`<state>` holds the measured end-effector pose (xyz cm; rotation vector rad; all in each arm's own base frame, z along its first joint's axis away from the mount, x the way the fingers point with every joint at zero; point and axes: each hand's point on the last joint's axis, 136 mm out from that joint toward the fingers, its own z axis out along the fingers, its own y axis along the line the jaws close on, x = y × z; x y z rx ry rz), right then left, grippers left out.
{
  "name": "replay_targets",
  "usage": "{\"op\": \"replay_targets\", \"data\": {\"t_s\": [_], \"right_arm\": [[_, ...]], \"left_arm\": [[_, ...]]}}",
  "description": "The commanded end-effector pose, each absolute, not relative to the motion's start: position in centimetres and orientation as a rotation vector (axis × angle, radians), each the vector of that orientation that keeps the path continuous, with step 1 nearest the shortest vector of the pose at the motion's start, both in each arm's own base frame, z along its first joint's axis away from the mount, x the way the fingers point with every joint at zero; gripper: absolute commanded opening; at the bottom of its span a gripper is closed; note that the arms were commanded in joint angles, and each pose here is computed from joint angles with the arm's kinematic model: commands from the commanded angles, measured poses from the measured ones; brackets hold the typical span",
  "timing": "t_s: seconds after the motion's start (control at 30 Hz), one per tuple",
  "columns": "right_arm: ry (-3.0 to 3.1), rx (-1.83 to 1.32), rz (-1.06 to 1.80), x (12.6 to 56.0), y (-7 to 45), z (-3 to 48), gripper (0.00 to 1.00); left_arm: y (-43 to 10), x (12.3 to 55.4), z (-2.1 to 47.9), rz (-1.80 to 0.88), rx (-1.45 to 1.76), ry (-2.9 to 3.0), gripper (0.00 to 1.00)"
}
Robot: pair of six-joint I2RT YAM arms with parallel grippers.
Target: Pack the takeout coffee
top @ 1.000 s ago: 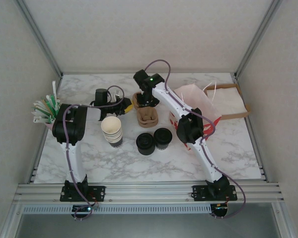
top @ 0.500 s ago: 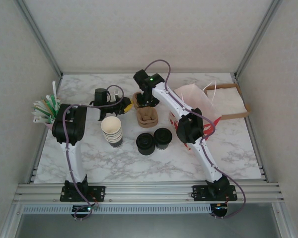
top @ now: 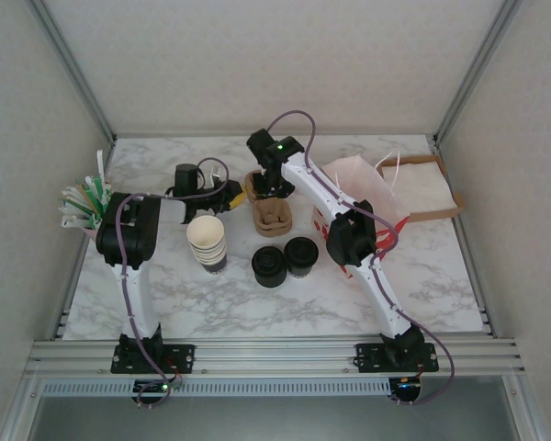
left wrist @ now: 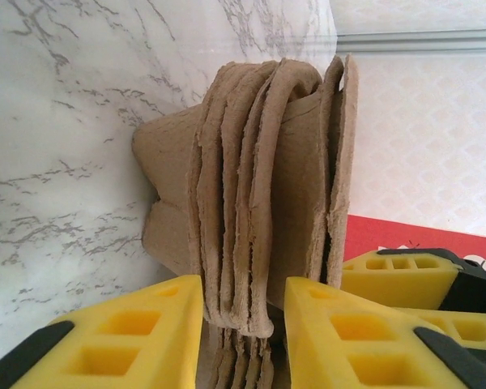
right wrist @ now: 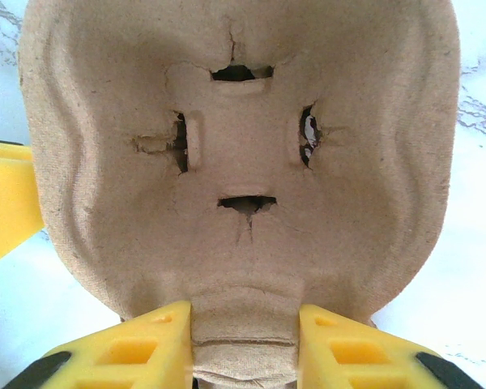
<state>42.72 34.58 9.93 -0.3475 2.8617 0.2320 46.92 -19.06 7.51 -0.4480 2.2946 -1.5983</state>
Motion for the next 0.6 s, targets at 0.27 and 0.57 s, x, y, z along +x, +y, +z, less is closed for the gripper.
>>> {"op": "replay_targets", "data": {"t_s": [0.27, 0.57], "right_arm": [[2.862, -0.338, 0.247, 42.27, 34.94, 10.77, 0.33], [2.865, -0.337, 0.252, 42.24, 35.02, 10.70, 0.33]], "left_arm": [[-18.56, 46.77, 10.45, -1.605, -0.377, 2.236, 0.25], [-18.96, 46.88, 10.27, -1.618, -0.367, 2.240, 0.30]]}}
